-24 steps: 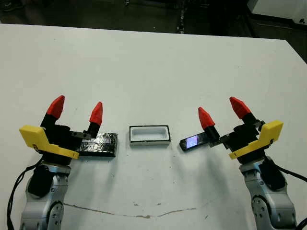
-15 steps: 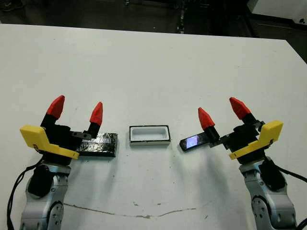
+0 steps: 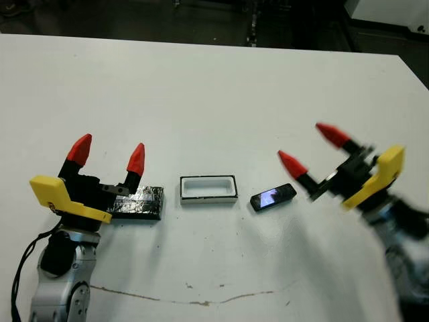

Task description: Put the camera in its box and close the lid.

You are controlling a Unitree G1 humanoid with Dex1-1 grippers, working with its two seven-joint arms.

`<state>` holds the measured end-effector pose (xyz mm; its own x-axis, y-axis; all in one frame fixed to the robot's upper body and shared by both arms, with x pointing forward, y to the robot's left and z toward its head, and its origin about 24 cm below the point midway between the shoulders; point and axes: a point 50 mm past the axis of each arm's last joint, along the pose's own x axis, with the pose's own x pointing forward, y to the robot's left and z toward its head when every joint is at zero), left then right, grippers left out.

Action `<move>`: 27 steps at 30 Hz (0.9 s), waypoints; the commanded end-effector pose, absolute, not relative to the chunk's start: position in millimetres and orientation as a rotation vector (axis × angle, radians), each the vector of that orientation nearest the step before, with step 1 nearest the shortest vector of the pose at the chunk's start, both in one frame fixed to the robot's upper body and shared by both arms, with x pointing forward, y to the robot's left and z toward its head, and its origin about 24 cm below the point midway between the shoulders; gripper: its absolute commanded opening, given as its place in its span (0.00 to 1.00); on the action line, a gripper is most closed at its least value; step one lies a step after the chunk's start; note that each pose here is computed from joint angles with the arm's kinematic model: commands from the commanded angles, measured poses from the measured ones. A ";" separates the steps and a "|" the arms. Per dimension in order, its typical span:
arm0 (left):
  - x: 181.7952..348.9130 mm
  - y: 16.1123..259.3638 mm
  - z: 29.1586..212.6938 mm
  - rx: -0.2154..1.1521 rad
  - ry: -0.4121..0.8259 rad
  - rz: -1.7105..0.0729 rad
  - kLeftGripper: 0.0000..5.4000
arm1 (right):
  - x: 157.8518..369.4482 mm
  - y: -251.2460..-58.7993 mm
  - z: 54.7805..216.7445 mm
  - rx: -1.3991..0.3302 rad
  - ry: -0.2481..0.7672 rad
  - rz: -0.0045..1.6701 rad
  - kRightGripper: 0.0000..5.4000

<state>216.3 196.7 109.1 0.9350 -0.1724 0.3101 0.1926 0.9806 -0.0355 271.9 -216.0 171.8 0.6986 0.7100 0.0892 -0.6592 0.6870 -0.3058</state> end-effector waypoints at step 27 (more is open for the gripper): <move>217.2 195.4 110.1 -0.048 -0.301 -0.166 1.00 | 326.4 -179.5 200.3 -1.061 0.332 1.579 1.00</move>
